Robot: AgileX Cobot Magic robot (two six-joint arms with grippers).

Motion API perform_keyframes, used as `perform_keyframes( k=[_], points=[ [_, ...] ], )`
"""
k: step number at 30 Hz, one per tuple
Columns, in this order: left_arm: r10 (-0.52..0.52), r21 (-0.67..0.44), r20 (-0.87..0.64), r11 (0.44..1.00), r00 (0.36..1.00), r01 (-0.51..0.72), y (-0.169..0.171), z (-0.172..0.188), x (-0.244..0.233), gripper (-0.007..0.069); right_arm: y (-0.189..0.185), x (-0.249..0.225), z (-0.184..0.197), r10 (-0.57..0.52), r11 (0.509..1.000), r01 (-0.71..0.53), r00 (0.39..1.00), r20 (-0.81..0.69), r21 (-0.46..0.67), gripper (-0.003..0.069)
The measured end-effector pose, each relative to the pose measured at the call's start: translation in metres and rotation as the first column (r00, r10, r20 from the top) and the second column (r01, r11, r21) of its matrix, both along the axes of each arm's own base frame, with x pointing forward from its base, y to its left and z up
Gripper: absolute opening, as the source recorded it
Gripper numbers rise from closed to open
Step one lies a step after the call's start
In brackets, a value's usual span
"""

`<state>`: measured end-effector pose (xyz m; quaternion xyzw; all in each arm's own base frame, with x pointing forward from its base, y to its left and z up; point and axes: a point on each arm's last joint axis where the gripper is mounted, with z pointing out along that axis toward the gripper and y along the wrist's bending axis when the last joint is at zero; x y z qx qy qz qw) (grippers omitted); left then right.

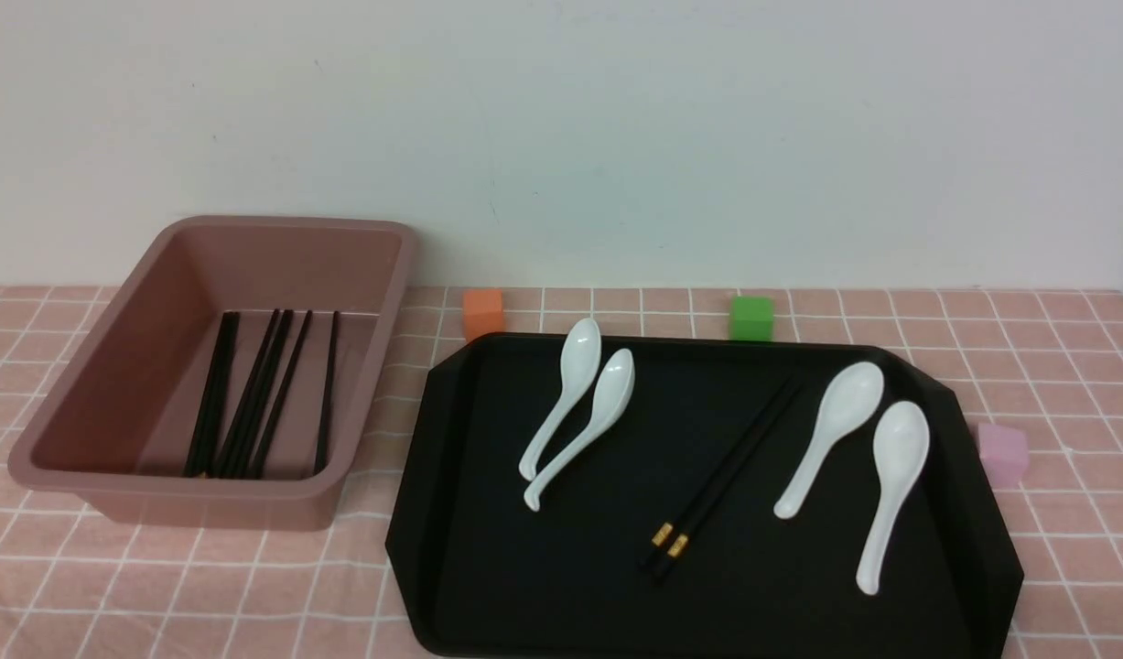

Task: On pink tablecloth take chopsticks from black tray and put them in box.
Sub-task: 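Reach over to the black tray and grasp a pair of chopsticks with the left gripper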

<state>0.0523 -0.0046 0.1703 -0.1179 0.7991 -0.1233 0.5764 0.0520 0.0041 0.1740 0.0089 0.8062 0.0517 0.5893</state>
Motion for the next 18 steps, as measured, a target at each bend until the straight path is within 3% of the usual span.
perform_keyframes(
  k=[3, 5, 7, 8, 12, 18],
  points=[
    [0.009, -0.041, 0.037, 0.999, 0.999, -0.007, 0.0, 0.003, 0.001, 0.0121, 0.0, 0.0, 0.0, 0.0, 1.0, 0.0, 1.0, 0.0, 0.0, 0.024],
    [0.033, -0.203, 0.061, 0.979, 0.998, -0.02, -0.003, 0.007, 0.002, 0.0121, 0.0, 0.0, 0.0, 0.0, 1.0, 0.0, 1.0, 0.0, 0.0, 0.024],
    [0.064, -0.399, 0.072, 0.916, 0.995, -0.03, -0.005, 0.01, 0.002, 0.0124, 0.0, 0.0, 0.0, 0.0, 1.0, 0.0, 1.0, 0.0, 0.0, 0.024],
    [0.068, -0.431, 0.072, 0.902, 0.995, -0.03, -0.005, 0.011, 0.002, 0.0124, 0.0, 0.0, 0.0, 0.0, 1.0, 0.0, 1.0, 0.0, 0.0, 0.024],
    [0.118, -0.708, 0.067, 0.706, 0.991, -0.036, -0.008, 0.017, 0.003, 0.0128, 0.0, 0.0, 0.0, 0.0, 1.0, 0.0, 1.0, 0.0, 0.0, 0.024],
    [0.137, -0.76, 0.085, 0.65, 0.987, -0.025, -0.007, 0.023, 0.003, 0.013, 0.0, 0.0, 0.0, 0.0, 1.0, 0.0, 1.0, 0.0, 0.0, 0.024]
  ],
)
